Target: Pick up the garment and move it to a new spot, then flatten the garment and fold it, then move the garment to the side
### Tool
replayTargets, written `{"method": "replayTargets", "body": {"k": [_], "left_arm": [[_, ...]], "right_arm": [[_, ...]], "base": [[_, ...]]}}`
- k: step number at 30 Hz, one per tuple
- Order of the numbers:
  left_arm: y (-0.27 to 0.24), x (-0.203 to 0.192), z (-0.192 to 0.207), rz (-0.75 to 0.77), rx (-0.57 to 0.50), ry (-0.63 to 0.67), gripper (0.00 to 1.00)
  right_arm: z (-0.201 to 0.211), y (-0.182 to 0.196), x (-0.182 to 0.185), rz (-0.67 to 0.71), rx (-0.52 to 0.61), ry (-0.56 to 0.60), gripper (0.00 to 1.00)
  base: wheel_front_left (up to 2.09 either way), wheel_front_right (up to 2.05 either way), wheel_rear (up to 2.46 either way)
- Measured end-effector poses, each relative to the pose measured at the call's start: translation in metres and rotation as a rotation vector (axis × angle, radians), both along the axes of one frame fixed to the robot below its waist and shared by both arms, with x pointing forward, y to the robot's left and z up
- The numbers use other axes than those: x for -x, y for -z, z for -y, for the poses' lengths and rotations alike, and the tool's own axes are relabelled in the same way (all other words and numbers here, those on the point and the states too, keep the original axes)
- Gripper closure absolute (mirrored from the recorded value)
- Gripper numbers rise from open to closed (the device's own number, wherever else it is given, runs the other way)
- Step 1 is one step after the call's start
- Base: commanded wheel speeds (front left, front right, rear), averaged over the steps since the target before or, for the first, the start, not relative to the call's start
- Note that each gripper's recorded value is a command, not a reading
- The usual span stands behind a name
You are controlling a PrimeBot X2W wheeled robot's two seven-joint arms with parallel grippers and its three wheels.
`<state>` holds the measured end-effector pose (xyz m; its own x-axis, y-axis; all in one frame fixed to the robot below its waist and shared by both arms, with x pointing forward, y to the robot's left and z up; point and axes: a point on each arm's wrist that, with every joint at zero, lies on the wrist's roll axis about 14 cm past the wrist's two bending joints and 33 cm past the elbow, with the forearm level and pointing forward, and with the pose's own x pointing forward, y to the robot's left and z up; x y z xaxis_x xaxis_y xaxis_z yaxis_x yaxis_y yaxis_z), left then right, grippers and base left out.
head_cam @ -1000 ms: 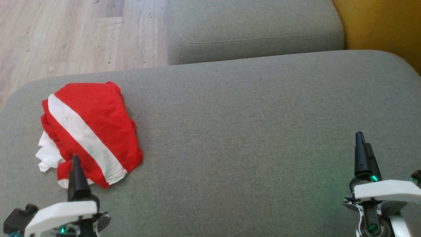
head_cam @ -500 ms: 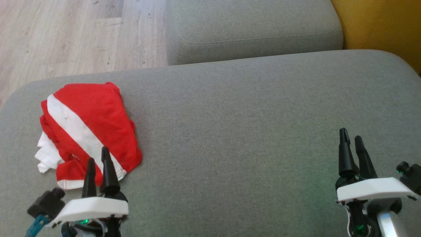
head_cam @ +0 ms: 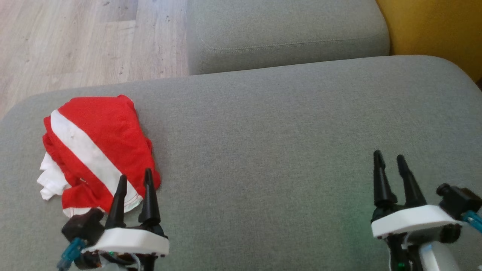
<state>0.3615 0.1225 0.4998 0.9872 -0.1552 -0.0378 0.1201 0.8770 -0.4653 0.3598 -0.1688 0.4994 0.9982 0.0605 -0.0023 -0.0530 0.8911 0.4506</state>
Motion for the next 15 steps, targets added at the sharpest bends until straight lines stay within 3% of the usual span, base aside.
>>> {"method": "replayTargets", "body": {"k": [15], "left_arm": [[0.004, 0.006, 0.019, 0.054, -0.263, 0.078, 0.0]], "right_arm": [[-0.009, 0.006, 0.004, 0.01, 0.194, -0.036, 0.0]], "base": [[0.0, 0.0, 0.0]]}}
